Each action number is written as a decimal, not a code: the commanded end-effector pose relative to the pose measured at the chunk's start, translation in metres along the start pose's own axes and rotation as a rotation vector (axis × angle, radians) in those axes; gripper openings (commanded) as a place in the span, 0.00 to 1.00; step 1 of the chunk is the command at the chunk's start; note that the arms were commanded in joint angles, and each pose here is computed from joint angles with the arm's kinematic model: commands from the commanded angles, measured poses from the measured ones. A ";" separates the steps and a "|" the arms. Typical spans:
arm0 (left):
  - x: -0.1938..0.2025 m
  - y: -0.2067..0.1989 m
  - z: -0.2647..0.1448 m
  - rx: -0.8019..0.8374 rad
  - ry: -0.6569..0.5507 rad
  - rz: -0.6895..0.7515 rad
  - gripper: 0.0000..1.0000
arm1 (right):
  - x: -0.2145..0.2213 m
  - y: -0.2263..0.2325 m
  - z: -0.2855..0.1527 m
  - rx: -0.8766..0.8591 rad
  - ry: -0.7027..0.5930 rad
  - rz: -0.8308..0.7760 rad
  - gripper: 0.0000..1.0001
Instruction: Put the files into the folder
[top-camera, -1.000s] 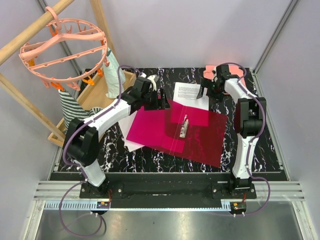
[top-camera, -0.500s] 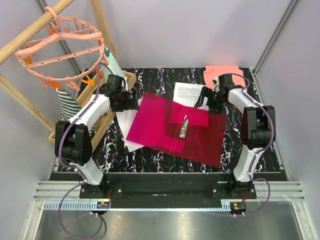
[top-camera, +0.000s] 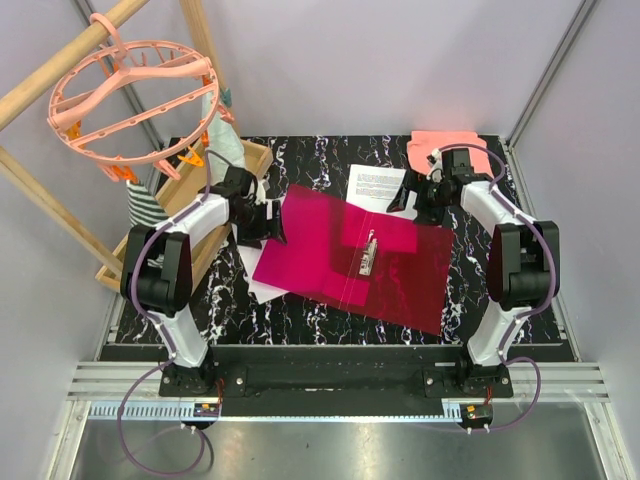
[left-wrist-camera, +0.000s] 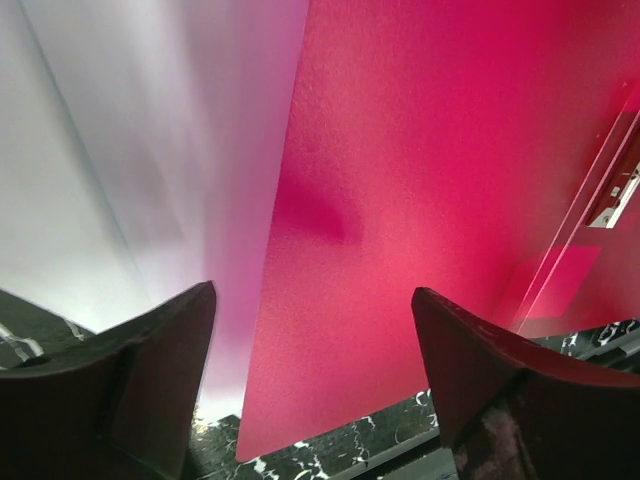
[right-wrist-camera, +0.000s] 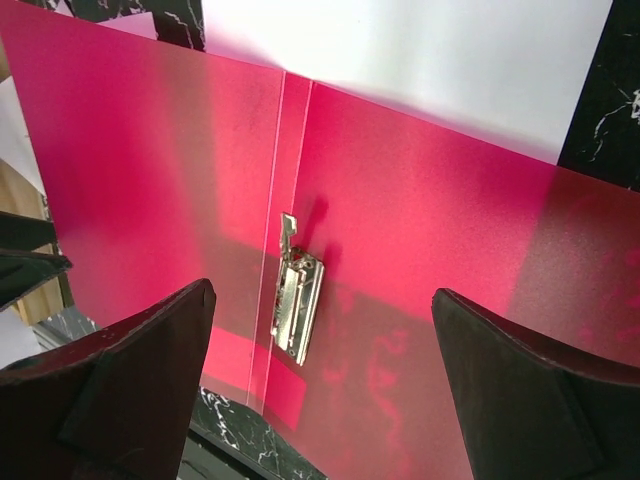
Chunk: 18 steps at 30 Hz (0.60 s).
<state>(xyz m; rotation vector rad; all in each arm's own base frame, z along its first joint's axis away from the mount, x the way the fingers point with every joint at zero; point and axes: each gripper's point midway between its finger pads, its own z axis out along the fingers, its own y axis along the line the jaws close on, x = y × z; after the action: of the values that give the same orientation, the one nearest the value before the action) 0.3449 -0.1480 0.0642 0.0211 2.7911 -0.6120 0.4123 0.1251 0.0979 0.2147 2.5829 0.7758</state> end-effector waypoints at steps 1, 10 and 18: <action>0.006 -0.028 -0.011 0.110 -0.036 0.020 0.73 | -0.015 0.029 -0.020 -0.086 -0.076 -0.033 1.00; 0.054 -0.074 -0.032 0.274 -0.081 0.015 0.34 | -0.012 0.025 -0.021 -0.066 -0.089 -0.038 1.00; 0.112 -0.116 -0.042 0.376 -0.052 0.017 0.11 | -0.036 0.012 -0.008 0.003 -0.117 -0.040 1.00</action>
<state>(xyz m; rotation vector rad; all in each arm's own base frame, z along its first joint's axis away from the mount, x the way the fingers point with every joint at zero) 0.2330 -0.2184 0.1026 0.1193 2.6421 -0.9669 0.4152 0.1252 0.1134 0.2148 2.5232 0.7777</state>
